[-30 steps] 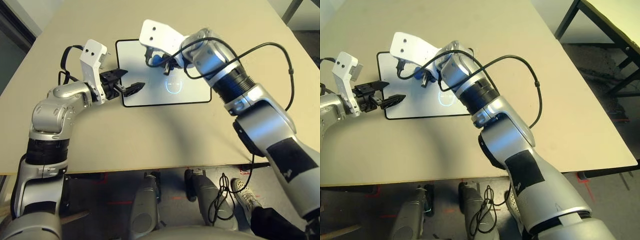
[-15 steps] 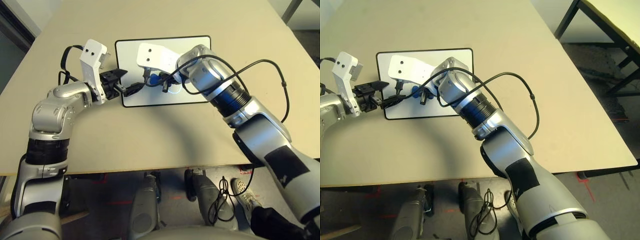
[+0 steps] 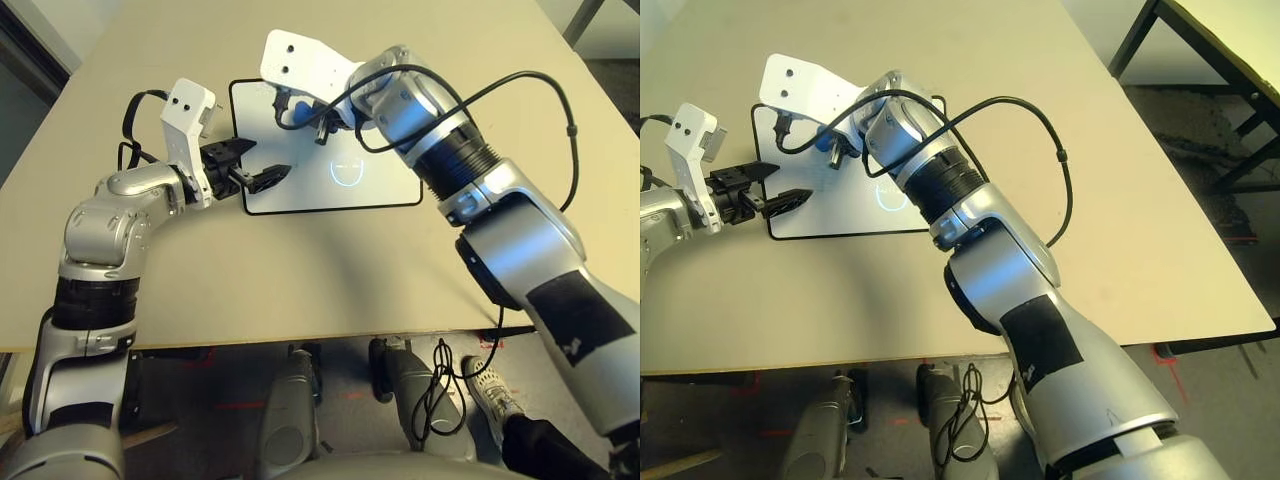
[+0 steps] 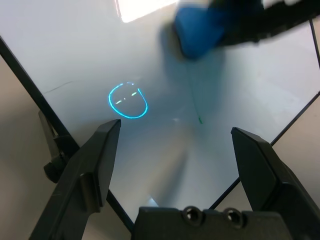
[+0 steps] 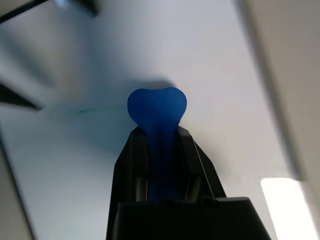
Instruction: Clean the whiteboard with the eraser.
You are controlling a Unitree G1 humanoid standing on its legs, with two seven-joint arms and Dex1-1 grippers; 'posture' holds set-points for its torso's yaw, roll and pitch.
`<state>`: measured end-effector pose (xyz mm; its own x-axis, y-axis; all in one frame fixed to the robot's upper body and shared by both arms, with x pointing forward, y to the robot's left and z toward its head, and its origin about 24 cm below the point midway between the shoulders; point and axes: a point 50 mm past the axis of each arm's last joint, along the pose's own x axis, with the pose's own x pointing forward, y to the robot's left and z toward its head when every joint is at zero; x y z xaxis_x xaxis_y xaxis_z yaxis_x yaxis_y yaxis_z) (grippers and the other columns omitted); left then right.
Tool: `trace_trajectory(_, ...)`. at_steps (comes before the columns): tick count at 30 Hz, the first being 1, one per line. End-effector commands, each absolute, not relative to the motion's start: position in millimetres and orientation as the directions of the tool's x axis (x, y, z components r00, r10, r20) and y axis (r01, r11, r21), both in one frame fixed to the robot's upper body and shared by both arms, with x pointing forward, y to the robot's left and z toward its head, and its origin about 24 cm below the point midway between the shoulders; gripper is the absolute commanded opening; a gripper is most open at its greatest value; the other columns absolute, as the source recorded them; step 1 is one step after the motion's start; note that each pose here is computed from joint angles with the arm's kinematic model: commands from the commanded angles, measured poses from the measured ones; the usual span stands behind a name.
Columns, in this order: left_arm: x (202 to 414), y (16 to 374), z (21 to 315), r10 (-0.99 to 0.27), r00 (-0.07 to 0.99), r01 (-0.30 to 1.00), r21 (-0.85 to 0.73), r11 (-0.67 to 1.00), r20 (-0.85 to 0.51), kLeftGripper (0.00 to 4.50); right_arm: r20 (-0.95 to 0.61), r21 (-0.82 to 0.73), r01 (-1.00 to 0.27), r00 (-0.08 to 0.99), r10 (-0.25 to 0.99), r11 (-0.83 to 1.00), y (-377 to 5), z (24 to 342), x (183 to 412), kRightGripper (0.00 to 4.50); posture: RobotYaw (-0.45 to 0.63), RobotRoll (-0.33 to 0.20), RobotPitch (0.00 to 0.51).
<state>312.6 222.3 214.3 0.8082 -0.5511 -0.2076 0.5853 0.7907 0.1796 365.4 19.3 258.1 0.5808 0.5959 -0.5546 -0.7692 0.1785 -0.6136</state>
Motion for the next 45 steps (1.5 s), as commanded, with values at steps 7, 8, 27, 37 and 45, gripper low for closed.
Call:
trace_trajectory(7,310.4,221.6,210.6,-0.553,0.805,0.588,0.167,0.791,-0.214,4.5,-0.656,-0.558,-0.828,0.48,0.583,0.054,26.6,226.5,340.4,0.58,0.06,0.0,0.258)
trace_trajectory(8,310.3,221.8,210.3,-0.553,0.805,0.588,0.166,0.792,-0.215,4.5,-0.647,-0.565,-0.822,0.49,0.584,0.064,26.2,229.5,342.4,0.58,0.06,0.0,0.258)
trace_trajectory(27,310.5,224.2,210.4,-0.55,0.804,0.588,0.167,0.792,-0.223,4.5,-0.589,-0.592,-0.792,0.55,0.592,0.148,29.0,252.3,361.1,0.58,0.06,0.0,0.258)
trace_trajectory(37,310.4,224.7,210.7,-0.552,0.801,0.591,0.166,0.789,-0.231,4.5,-0.663,-0.533,-0.844,0.461,0.589,0.061,38.6,219.8,337.1,0.58,0.05,0.0,0.265)
trace_trajectory(45,308.2,224.3,208.3,-0.553,0.793,0.6,0.167,0.783,-0.257,4.5,-0.579,-0.613,-0.778,0.559,0.593,0.135,34.9,254.3,354.8,0.57,0.05,0.0,0.263)
